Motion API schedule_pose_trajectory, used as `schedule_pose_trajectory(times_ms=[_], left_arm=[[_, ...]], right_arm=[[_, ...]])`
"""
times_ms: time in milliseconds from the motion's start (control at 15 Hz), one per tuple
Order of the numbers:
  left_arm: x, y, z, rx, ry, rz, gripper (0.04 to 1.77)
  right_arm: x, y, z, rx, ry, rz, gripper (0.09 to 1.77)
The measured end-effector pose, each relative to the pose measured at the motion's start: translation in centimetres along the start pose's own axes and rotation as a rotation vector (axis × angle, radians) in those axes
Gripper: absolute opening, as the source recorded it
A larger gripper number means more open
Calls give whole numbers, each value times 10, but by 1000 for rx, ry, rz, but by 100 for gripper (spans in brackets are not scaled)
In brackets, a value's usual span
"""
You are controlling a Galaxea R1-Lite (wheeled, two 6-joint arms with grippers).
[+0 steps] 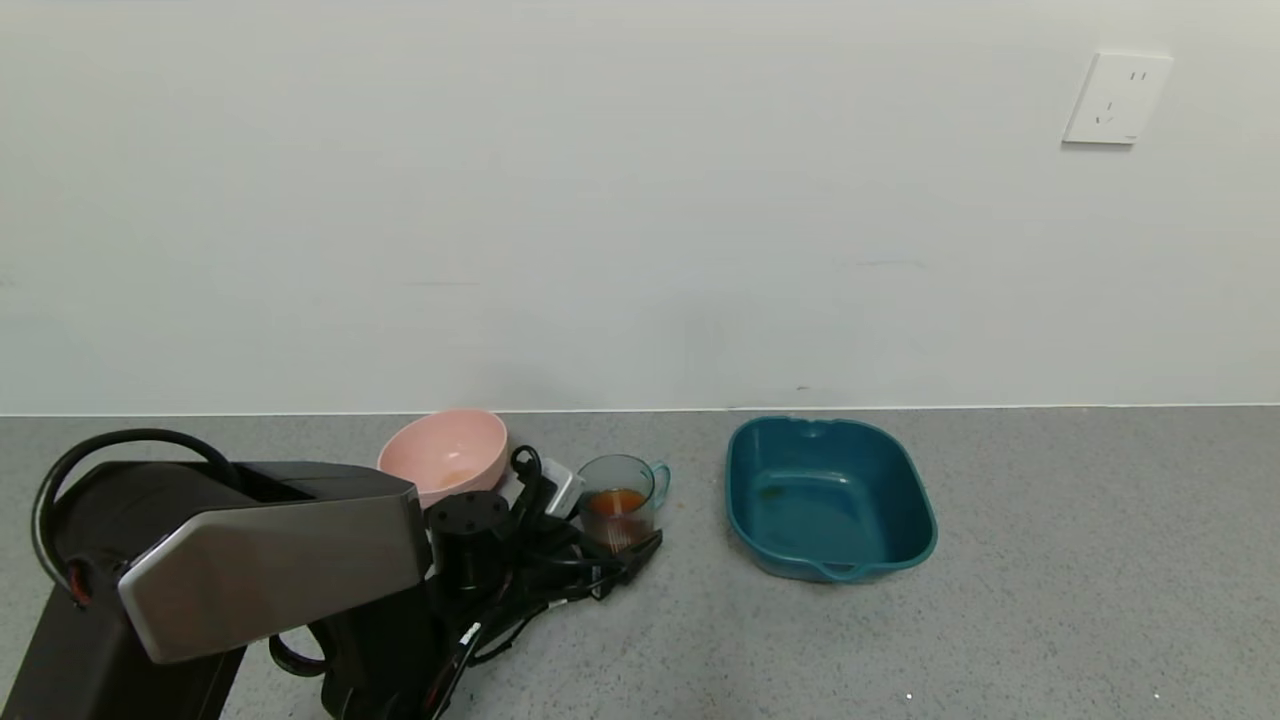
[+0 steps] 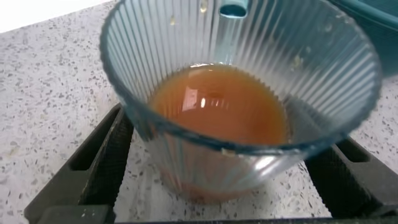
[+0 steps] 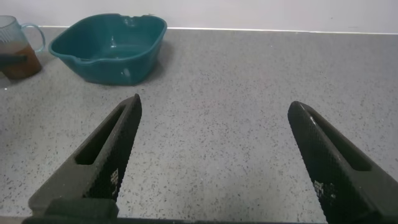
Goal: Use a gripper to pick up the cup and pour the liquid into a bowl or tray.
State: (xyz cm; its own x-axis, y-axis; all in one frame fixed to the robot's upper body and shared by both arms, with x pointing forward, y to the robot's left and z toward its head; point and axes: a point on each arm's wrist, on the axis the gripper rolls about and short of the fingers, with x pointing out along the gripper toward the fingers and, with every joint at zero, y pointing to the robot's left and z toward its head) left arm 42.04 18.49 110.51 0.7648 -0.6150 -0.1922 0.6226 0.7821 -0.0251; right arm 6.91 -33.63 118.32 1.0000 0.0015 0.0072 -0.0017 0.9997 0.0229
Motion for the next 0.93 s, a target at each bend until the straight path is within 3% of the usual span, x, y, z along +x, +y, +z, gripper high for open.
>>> schedule_pose_trajectory(times_ms=[667, 800, 933], left_arm=[[6, 2, 1, 1, -5, 13, 172], [6, 2, 1, 1, -4, 12, 142], [6, 2, 1, 2, -5, 13, 134]], right_arm=[[0, 0, 0, 0, 0, -1, 171], [0, 0, 0, 0, 0, 0, 171], [0, 0, 0, 0, 0, 0, 171]])
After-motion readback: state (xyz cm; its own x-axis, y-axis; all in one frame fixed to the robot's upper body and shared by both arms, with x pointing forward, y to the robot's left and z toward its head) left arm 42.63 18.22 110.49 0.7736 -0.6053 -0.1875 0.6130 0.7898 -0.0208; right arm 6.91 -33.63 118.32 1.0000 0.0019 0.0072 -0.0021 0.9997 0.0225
